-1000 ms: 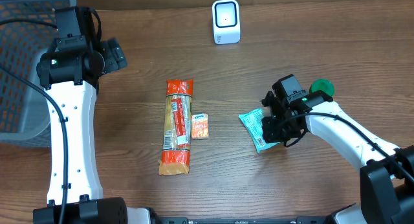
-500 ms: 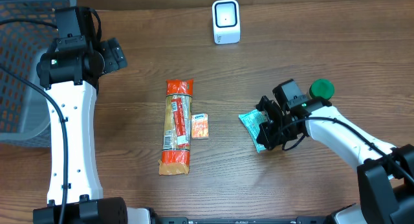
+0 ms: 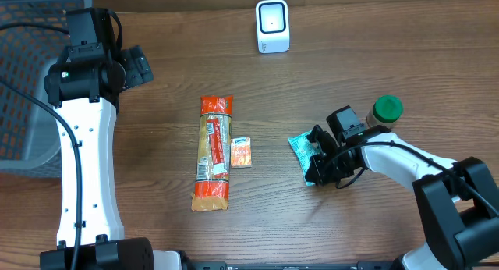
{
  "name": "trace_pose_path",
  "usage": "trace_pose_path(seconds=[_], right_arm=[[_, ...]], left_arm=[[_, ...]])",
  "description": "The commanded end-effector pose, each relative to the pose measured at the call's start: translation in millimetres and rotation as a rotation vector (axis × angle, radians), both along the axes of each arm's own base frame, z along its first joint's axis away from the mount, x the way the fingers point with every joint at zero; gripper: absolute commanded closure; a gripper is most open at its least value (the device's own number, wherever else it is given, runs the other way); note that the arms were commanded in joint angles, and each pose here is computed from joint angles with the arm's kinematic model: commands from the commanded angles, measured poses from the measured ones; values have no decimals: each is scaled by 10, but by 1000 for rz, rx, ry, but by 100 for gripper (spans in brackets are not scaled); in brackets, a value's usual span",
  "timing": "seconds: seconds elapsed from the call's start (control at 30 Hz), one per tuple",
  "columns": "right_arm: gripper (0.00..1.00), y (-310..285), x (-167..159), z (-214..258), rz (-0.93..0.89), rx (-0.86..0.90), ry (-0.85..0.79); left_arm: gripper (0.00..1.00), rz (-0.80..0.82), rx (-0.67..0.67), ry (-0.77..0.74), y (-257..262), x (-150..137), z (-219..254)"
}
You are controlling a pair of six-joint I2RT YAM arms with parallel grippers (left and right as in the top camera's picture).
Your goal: Scan the item barcode
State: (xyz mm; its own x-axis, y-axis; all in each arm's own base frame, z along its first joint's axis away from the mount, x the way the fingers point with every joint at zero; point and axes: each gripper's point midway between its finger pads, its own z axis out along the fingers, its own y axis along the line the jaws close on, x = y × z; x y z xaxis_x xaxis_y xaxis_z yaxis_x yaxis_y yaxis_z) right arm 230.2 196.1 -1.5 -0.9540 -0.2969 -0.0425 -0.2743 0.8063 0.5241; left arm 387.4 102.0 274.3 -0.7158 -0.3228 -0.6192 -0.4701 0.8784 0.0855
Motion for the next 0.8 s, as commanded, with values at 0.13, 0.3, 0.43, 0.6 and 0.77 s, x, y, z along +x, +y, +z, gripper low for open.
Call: trace_pose_path(seconds=[0.13,0.3,0.43,0.6,0.77], right_arm=[[96,-88,114,170,-9,-83,0],[96,-26,313,614,-11,-68,-71],[96,-170,445,641,-38,-166,-130],[96,-541,621,542,-187,-388,-183],[87,-835,802,518,-334,-551,-251]], left_arm=[[0,1,20,-29,18,-10,131],[0,1,20,-29,18,-10,131],[0,1,20,-29,18,-10,131],[1,1,20,-29,18,-10,131],[0,1,20,-29,18,-10,131]])
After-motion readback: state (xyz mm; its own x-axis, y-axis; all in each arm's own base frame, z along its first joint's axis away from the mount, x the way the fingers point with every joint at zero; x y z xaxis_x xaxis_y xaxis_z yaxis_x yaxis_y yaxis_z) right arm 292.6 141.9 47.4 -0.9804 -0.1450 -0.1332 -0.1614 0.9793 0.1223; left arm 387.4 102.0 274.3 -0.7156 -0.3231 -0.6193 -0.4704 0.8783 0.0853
